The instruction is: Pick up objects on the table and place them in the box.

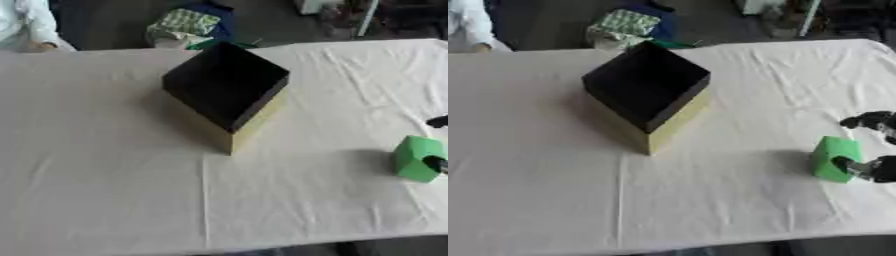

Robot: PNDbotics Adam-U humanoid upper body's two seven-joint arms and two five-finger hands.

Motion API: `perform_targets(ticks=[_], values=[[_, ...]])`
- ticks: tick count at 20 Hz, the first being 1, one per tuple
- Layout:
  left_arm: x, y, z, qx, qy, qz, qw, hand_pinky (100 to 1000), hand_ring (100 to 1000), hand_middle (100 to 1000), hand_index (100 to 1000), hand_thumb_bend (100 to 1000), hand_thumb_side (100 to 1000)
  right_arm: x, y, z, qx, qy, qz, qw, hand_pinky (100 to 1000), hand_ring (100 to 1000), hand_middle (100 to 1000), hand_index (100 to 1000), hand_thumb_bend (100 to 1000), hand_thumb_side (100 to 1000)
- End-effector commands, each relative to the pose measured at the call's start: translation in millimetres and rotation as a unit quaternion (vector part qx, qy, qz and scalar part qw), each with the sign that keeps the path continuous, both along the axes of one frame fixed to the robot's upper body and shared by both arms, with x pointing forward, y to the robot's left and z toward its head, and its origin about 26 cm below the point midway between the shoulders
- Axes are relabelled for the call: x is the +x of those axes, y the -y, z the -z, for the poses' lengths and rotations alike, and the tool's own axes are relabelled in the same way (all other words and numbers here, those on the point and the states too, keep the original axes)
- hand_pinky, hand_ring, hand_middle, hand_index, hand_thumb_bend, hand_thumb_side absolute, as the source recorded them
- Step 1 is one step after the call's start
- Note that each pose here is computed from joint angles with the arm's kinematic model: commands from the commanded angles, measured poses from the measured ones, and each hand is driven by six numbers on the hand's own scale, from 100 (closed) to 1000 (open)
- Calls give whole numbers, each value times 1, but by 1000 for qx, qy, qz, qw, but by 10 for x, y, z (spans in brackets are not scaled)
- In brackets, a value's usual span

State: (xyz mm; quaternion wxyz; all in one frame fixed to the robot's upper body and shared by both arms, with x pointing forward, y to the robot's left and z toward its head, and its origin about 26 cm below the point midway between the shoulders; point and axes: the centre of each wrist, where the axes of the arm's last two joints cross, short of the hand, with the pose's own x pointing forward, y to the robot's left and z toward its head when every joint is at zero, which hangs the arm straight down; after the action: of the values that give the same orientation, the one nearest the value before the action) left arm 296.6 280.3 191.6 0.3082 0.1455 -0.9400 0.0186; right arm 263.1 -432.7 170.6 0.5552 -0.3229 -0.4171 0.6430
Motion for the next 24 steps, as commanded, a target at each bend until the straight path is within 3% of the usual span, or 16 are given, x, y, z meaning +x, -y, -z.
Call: perform_targets(ticks=[1, 12, 24], values=[[-11, 14, -74, 6, 12, 6, 1000, 641, 706, 604, 727, 218, 935, 42, 71, -89, -6, -1, -5, 1000, 972, 936, 884, 999, 326, 818], [-7, 32, -73, 5, 11, 9, 1000, 640, 706, 599, 726, 215, 936, 150, 273, -50, -41, 10, 16, 999, 990, 944, 889, 1000, 383, 827], [-4, 41, -76, 2, 10, 11, 1000, 639, 708, 593, 726, 214, 937, 179, 285, 46, -50, -9, -2, 999, 987, 944, 885, 1000, 391, 853]])
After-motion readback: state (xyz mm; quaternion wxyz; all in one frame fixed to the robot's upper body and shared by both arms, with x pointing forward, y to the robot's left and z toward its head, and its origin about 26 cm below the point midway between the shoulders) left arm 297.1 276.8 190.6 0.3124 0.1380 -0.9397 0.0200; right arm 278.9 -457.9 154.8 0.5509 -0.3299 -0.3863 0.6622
